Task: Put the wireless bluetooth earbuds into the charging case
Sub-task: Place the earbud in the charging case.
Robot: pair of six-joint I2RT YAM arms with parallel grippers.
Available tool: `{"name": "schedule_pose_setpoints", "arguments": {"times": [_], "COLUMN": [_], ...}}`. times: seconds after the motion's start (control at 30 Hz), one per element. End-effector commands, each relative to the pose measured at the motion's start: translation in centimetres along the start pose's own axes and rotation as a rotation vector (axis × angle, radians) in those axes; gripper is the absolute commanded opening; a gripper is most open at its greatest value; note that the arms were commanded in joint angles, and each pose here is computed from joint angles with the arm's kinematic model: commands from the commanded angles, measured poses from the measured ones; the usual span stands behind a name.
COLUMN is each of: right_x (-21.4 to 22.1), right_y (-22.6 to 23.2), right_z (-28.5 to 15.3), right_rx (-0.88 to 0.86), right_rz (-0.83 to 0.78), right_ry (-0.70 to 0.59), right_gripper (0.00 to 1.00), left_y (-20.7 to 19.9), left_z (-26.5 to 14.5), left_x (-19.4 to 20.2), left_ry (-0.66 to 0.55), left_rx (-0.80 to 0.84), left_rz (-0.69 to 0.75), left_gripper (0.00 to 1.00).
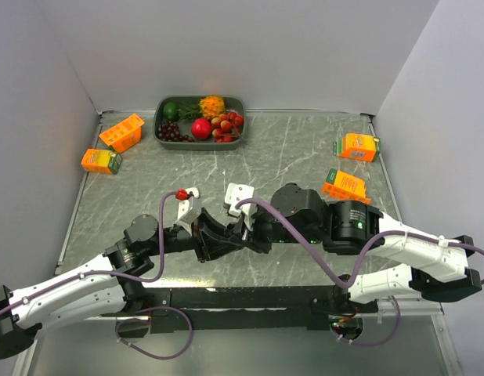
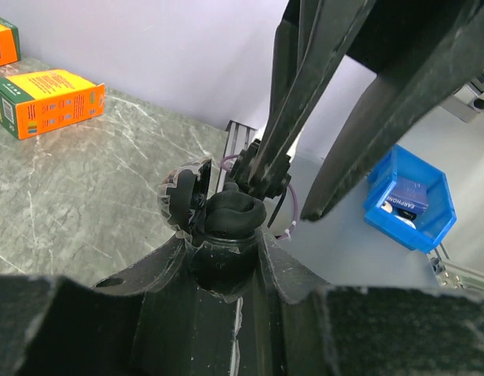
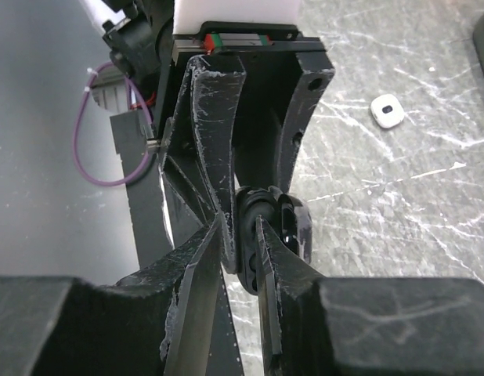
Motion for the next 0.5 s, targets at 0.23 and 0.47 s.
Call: {"name": "schedule_pose_setpoints", "arguments": {"times": [0.23,0.47], "right_x": [-0.29,-0.23], "right_y": [-0.11,-0.29], "right_z": [-0.07,0.02], "right_rx": [0.021,0.034], "right_rz": [-0.009,-0.008], "right_ry": [0.023,0.022], "right_gripper": [0.33,0.28], "left_y": [-0.72,-0.88], "left_z": [0.07,-0.11], "left_x": [-2.23,-2.35], "left_ry": [-0.070,-0.076], "left_rx": [0.026,0.032], "left_rz": [0.021,0.025], "left_gripper": [0.01,0.01]}}
Point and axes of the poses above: each gripper's point midway between its finger pads, its own z axis out along the fingers, its own y axis along the line the jaws close on, x = y × z, the point moved 1 cm from there along -z, back along the fingers, and after that the axes turned 12 degrees about z, right-handed, at the moved point
